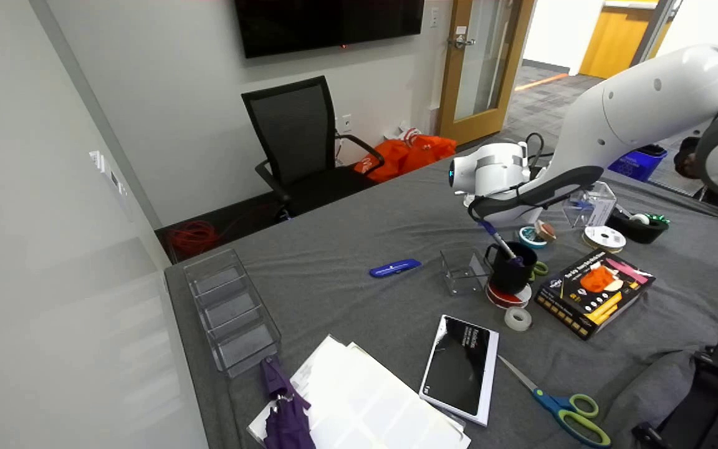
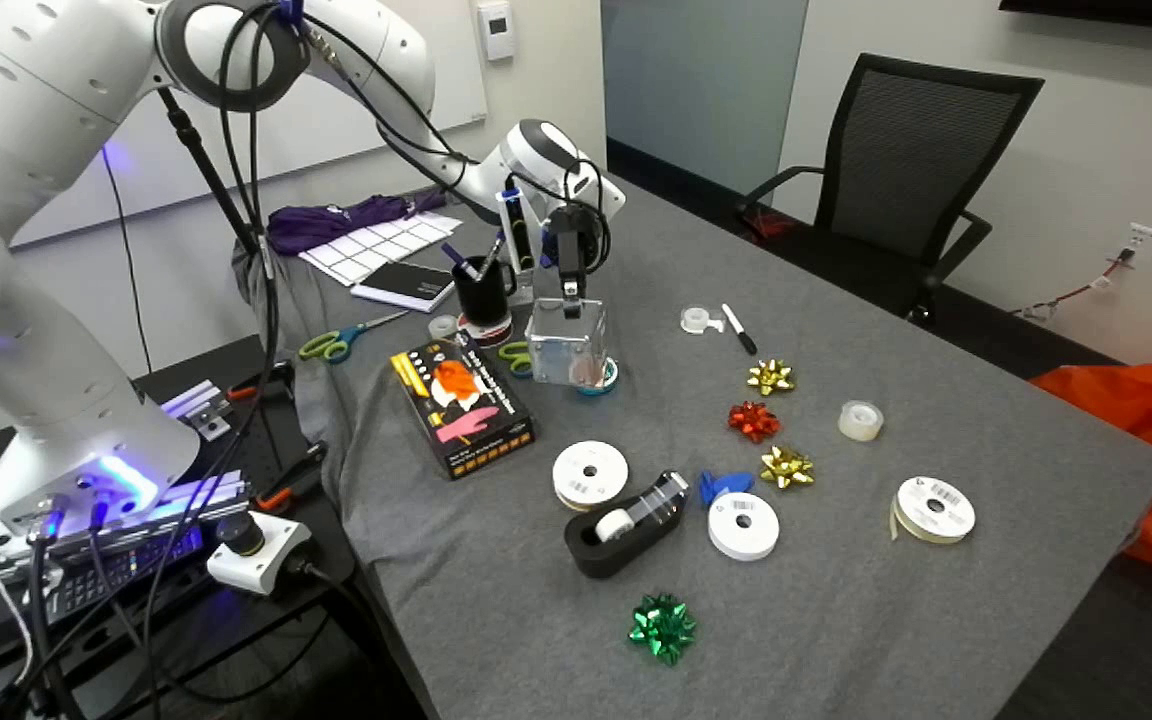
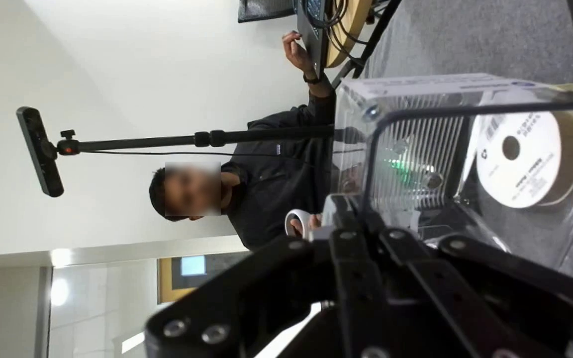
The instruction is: Put the green CD holder on the table
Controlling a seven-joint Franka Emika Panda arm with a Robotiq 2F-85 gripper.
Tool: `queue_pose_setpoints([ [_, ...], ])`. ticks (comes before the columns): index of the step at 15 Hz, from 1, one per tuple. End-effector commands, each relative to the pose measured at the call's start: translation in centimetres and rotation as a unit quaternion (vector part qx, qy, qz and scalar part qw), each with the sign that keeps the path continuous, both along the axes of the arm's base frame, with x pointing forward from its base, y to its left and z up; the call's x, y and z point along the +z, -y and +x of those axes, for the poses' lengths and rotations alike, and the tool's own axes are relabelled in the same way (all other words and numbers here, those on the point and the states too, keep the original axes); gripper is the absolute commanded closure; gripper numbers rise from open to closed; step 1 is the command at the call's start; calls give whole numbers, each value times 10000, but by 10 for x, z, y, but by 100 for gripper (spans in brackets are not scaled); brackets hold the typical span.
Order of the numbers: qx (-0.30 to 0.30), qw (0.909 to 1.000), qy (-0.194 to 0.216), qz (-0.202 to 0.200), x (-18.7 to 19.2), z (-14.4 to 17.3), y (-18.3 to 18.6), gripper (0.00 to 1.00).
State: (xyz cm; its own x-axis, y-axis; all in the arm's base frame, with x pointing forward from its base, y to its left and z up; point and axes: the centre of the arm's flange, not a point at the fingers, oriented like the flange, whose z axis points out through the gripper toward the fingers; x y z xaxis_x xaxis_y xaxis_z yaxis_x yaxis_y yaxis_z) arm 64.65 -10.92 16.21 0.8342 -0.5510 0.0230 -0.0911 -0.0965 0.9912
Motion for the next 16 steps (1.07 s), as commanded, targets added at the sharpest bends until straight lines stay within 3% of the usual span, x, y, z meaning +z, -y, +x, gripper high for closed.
queue_pose_setpoints([
  [1, 392, 9982, 258, 366, 12, 1, 9, 99],
  [5, 975, 9845, 1101, 951, 27, -3, 18, 99],
  [8, 1228, 9672, 1679, 1460, 49, -8, 26, 99],
  [12, 1431, 9367, 2357, 2159, 81, -17, 34, 99],
  [16, 1435, 8972, 3066, 2837, 85, -14, 29, 99],
])
